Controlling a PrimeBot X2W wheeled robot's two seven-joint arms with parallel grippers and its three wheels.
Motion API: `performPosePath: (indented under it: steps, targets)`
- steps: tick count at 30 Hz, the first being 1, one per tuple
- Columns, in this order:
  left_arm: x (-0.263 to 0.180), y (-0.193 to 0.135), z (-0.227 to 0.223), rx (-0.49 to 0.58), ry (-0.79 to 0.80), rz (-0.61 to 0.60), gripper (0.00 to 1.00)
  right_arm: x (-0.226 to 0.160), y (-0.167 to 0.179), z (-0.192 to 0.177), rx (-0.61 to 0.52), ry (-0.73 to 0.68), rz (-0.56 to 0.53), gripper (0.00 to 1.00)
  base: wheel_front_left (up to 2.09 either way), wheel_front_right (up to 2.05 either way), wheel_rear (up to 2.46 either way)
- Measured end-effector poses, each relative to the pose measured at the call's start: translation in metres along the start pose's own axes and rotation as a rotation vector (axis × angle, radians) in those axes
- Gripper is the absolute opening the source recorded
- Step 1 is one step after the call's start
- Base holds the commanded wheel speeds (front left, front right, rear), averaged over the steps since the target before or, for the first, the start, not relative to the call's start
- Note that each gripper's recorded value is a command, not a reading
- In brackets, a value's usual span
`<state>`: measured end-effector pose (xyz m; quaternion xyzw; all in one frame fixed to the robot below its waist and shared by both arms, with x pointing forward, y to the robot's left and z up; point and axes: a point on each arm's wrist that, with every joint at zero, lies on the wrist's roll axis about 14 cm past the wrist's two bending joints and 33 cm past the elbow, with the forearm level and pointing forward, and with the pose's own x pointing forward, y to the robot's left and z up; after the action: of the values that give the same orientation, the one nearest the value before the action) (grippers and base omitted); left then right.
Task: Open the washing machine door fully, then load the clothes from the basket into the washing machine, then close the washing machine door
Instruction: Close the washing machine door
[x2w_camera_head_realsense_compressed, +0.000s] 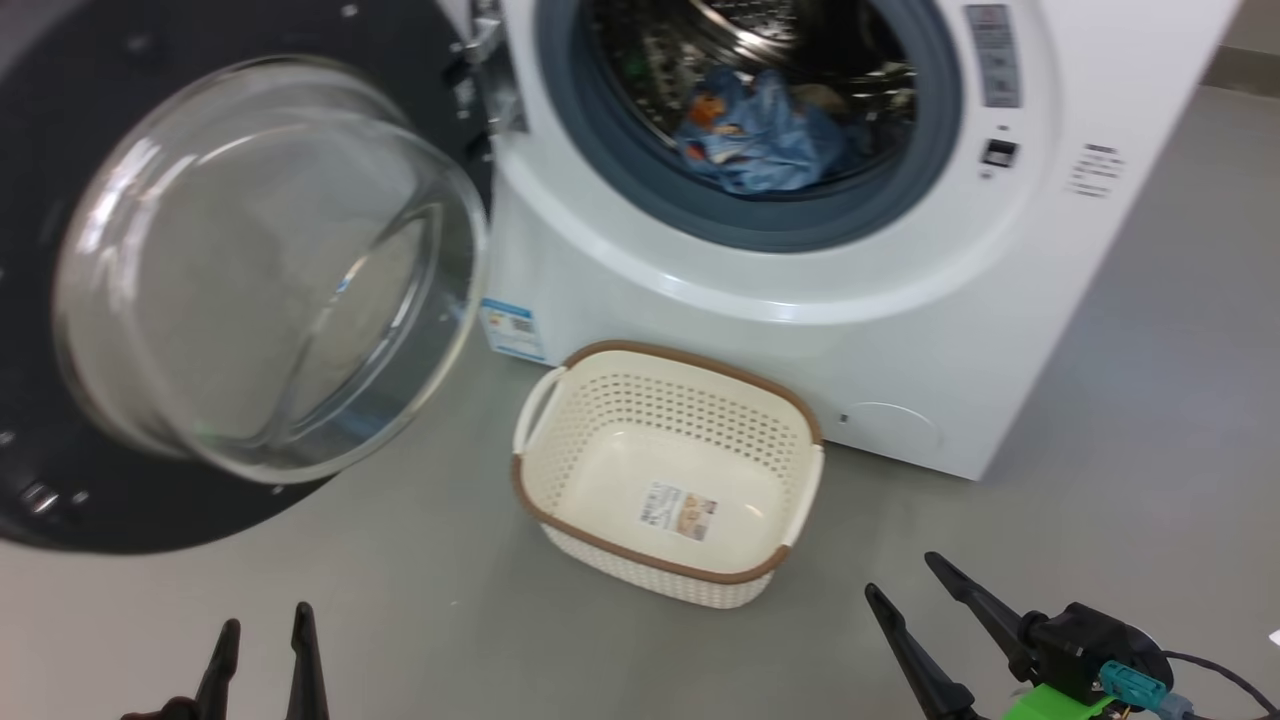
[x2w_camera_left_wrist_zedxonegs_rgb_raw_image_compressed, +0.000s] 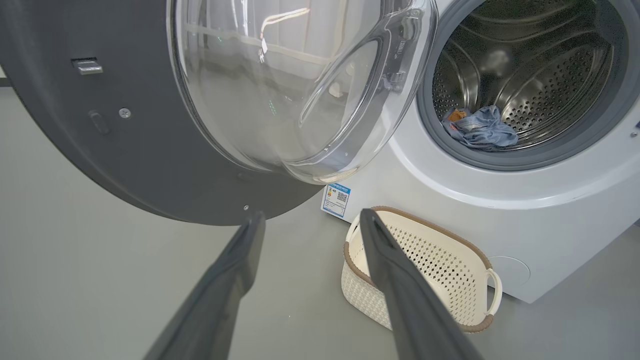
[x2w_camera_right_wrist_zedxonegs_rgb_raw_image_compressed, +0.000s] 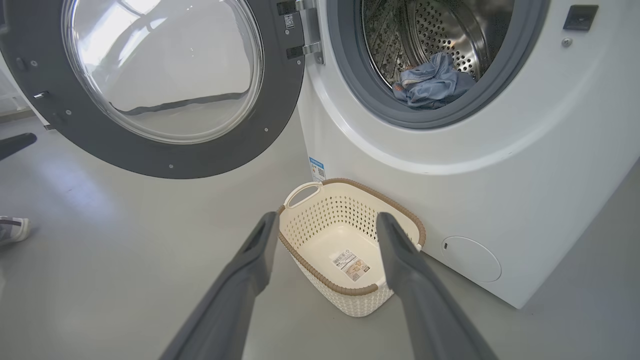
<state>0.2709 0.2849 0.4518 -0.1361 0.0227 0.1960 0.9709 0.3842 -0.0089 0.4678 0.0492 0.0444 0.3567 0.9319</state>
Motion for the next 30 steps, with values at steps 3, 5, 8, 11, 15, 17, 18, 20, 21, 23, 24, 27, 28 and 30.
performPosePath:
  steps: [3, 5, 8, 11, 15, 17, 18, 20, 21, 23, 24, 27, 28, 30]
  targets:
    - [-0.007, 0.013, 0.003, -0.005, -0.01, 0.044, 1.0, 0.008, 0.008, -0.002, -0.001, 0.007, 0.037, 1.0, 0.0, 0.0, 0.0]
    - [-0.012, 0.021, 0.005, -0.008, -0.018, 0.077, 1.0, 0.014, 0.014, -0.003, -0.003, 0.012, 0.062, 1.0, 0.0, 0.0, 0.0]
    - [-0.021, 0.033, 0.006, -0.012, -0.025, 0.119, 1.0, 0.02, 0.024, -0.003, -0.004, 0.016, 0.097, 1.0, 0.0, 0.0, 0.0]
    - [-0.032, 0.045, 0.003, -0.024, -0.019, 0.166, 1.0, 0.026, 0.032, -0.003, -0.006, 0.017, 0.126, 1.0, 0.0, 0.0, 0.0]
    - [-0.04, 0.055, 0.006, -0.04, -0.032, 0.208, 1.0, 0.034, 0.044, -0.003, -0.01, 0.019, 0.169, 1.0, 0.0, 0.0, 0.0]
    - [-0.044, 0.059, 0.003, -0.045, -0.024, 0.228, 1.0, 0.04, 0.05, 0.0, -0.012, 0.008, 0.191, 1.0, 0.0, 0.0, 0.0]
    - [-0.046, 0.06, 0.001, -0.048, -0.019, 0.236, 1.0, 0.043, 0.05, 0.002, -0.013, 0.003, 0.195, 1.0, 0.0, 0.0, 0.0]
    - [-0.046, 0.061, 0.003, -0.05, -0.023, 0.244, 1.0, 0.046, 0.051, 0.003, -0.013, 0.0, 0.201, 1.0, 0.0, 0.0, 0.0]
    - [-0.046, 0.062, 0.003, -0.049, -0.024, 0.247, 1.0, 0.047, 0.051, 0.003, -0.01, -0.001, 0.203, 1.0, 0.0, 0.0, 0.0]
    - [-0.046, 0.062, 0.004, -0.048, -0.026, 0.254, 1.0, 0.047, 0.053, 0.0, -0.009, 0.007, 0.21, 1.0, 0.0, 0.0, 0.0]
    - [-0.046, 0.062, 0.005, -0.05, -0.028, 0.254, 1.0, 0.047, 0.054, -0.002, -0.008, 0.012, 0.215, 1.0, 0.0, 0.0, 0.0]
    - [-0.045, 0.062, 0.01, -0.068, -0.047, 0.254, 1.0, 0.047, 0.056, -0.003, -0.007, 0.018, 0.22, 1.0, 0.0, 0.0, 0.0]
    - [-0.044, 0.062, 0.014, -0.082, -0.061, 0.255, 0.89, 0.046, 0.055, -0.003, -0.008, 0.018, 0.219, 1.0, 0.0, 0.0, 0.0]
    - [-0.043, 0.065, 0.029, -0.098, -0.112, 0.256, 0.0, 0.046, 0.054, -0.002, -0.01, 0.015, 0.215, 1.0, 0.0, 0.0, 0.0]
